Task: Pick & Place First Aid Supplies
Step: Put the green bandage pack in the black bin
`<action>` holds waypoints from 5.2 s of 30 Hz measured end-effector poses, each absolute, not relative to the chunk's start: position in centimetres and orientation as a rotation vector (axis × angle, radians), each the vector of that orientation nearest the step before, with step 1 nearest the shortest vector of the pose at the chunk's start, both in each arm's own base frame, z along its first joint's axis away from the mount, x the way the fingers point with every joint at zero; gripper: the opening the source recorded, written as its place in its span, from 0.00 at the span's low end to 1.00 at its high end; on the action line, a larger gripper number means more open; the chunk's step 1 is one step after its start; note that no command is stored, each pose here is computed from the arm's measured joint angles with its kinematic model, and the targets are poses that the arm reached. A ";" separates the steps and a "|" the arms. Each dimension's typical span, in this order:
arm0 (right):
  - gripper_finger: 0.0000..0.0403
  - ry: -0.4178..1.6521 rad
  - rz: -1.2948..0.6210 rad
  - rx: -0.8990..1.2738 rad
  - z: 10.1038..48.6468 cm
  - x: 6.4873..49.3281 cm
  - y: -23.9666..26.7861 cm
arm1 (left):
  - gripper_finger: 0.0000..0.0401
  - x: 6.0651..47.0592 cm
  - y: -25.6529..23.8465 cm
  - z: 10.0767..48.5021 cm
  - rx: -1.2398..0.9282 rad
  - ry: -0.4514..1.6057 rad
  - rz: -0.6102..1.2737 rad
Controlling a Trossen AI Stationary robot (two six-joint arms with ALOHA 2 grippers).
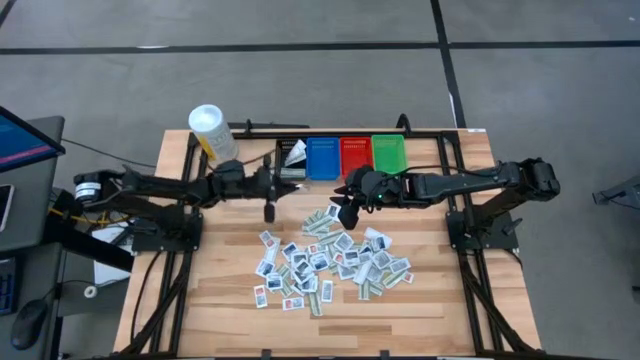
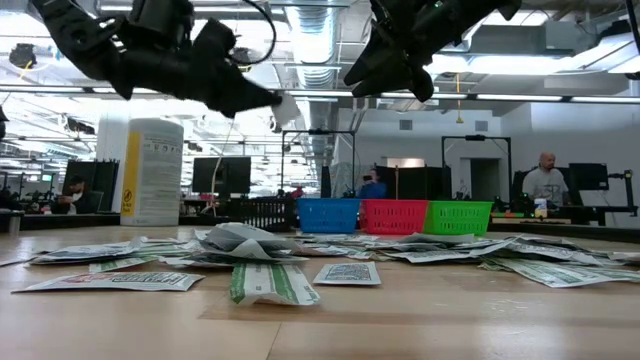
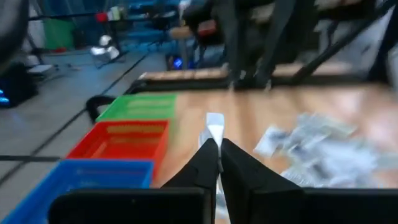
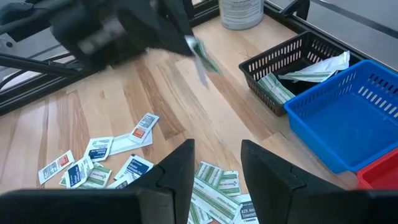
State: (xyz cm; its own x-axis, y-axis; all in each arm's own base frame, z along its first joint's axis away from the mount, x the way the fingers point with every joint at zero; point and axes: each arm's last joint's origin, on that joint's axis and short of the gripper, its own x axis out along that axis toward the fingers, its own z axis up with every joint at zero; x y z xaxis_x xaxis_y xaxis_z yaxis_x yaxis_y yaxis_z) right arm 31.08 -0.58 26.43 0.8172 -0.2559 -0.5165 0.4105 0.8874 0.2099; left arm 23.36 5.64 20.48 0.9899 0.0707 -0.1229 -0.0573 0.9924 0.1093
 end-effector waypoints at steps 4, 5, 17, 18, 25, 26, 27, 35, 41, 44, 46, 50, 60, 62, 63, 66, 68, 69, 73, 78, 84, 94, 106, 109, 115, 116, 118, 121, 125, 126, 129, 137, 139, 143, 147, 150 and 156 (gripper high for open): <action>0.31 0.500 -0.362 0.321 26.4 31.1 -0.6 | 0.03 22.8 5.7 21.8 0.023 0.037 -0.117; 0.31 0.500 -0.363 0.321 26.4 31.1 -0.6 | 0.03 22.6 5.7 22.1 0.007 0.016 -0.174; 0.31 0.498 -0.370 0.323 26.4 31.1 -0.8 | 0.03 22.1 5.3 23.0 -0.118 -0.028 -0.492; 0.31 0.498 -0.370 0.323 26.4 31.1 -0.8 | 0.02 22.1 5.3 23.0 -0.118 -0.029 -0.488; 0.31 0.497 -0.369 0.323 26.4 31.1 -0.8 | 0.05 22.2 5.6 23.1 -0.117 -0.043 -0.397; 0.31 0.498 -0.369 0.323 26.4 31.1 -0.8 | 0.05 22.2 5.7 23.1 -0.118 -0.048 -0.358; 0.31 0.497 -0.369 0.323 26.4 31.1 -0.8 | 0.05 22.3 5.9 23.1 -0.120 -0.052 -0.313; 0.31 0.498 -0.369 0.323 26.4 31.1 -0.8 | 0.05 22.1 7.8 23.1 -0.132 -0.086 0.051; 0.31 0.499 -0.369 0.323 26.4 31.1 -0.8 | 0.05 21.7 9.2 23.0 -0.135 -0.091 0.182; 0.31 0.499 -0.371 0.323 26.4 31.1 -0.9 | 0.05 21.6 10.0 22.5 -0.142 -0.078 0.245; 0.31 0.505 -0.377 0.323 26.4 31.0 -1.0 | 0.05 21.7 10.4 22.1 -0.148 -0.063 0.284; 0.31 0.514 -0.394 0.325 26.3 31.0 -1.5 | 0.05 21.8 11.6 20.9 -0.164 -0.017 0.376; 0.31 0.517 -0.419 0.294 26.3 30.9 -2.7 | 0.05 21.3 15.6 16.0 -0.289 0.142 0.629; 0.31 0.519 -0.419 0.294 26.3 30.9 -2.7 | 0.05 21.4 15.7 15.5 -0.309 0.156 0.632; 0.31 0.520 -0.419 0.294 26.2 30.9 -2.7 | 0.05 21.5 15.7 15.4 -0.311 0.160 0.631; 0.31 0.523 -0.418 0.294 26.2 30.8 -2.7 | 0.05 21.6 15.5 15.4 -0.296 0.162 0.619; 0.31 0.524 -0.419 0.294 26.2 30.8 -2.7 | 0.06 21.7 15.3 15.5 -0.270 0.171 0.608; 0.31 0.524 -0.419 0.294 26.2 30.8 -2.7 | 0.07 21.8 15.3 15.5 -0.260 0.174 0.603; 0.31 0.522 -0.420 0.305 26.2 30.8 -2.7 | 0.12 22.0 14.9 15.5 -0.211 0.191 0.582; 0.31 0.520 -0.421 0.311 26.2 30.8 -2.6 | 0.21 22.7 13.9 15.4 -0.095 0.232 0.523; 0.31 0.515 -0.424 0.321 26.3 30.9 -2.7 | 0.31 22.9 13.5 15.4 -0.044 0.246 0.543; 0.31 0.511 -0.430 0.336 26.3 30.9 -2.7 | 0.33 23.0 13.3 15.4 -0.043 0.246 0.544; 0.31 0.508 -0.430 0.338 26.3 30.9 -2.7 | 0.32 22.6 13.1 13.9 -0.118 0.395 0.544; 0.31 0.508 -0.430 0.338 26.3 30.9 -2.6 | 0.31 22.4 13.0 13.6 -0.167 0.426 0.552; 0.31 0.508 -0.427 0.338 26.3 30.9 -2.6 | 0.29 22.1 12.8 12.9 -0.226 0.488 0.562; 0.31 0.508 -0.426 0.337 26.3 30.9 -2.5 | 0.29 22.1 12.8 12.9 -0.238 0.492 0.565; 0.31 0.509 -0.423 0.336 26.3 30.9 -2.4 | 0.29 22.1 12.8 12.8 -0.245 0.492 0.566; 0.31 0.509 -0.421 0.336 26.3 30.9 -2.4 | 0.29 22.1 12.8 12.9 -0.244 0.488 0.566; 0.31 0.509 -0.421 0.336 26.3 30.9 -2.4 | 0.29 22.2 12.8 13.0 -0.204 0.478 0.557; 0.31 0.509 -0.421 0.336 26.3 30.9 -2.4 | 0.29 22.2 12.9 13.1 -0.189 0.476 0.553; 0.31 0.510 -0.418 0.335 26.3 30.9 -2.3 | 0.30 22.4 13.0 13.5 -0.106 0.455 0.536; 0.31 0.510 -0.415 0.334 26.3 30.9 -2.2 | 0.31 23.1 11.6 15.4 -0.028 0.349 0.476; 0.31 0.510 -0.416 0.334 26.3 30.9 -2.2 | 0.30 23.4 10.7 16.2 0.001 0.316 0.440; 0.31 0.510 -0.415 0.334 26.3 30.9 -2.2 | 0.29 23.9 8.4 17.5 0.142 0.280 0.336; 0.31 0.510 -0.413 0.333 26.3 30.9 -2.1 | 0.29 24.3 6.5 18.2 0.181 0.247 0.261; 0.31 0.512 -0.403 0.329 26.3 30.9 -1.8 | 0.29 24.5 5.5 18.3 0.187 0.237 0.219; 0.31 0.518 -0.375 0.320 26.3 31.0 -0.9 | 0.28 24.7 3.9 18.3 0.193 0.237 0.156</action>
State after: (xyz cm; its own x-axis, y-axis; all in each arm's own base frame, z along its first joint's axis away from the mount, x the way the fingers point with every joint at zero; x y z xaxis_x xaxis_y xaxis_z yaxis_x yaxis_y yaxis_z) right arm 30.97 -0.90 26.27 0.8043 -0.2642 -0.5322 0.4228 0.8838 0.2002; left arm 24.73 3.94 18.28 0.9601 0.1761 -0.2175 -0.1307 0.9694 0.2079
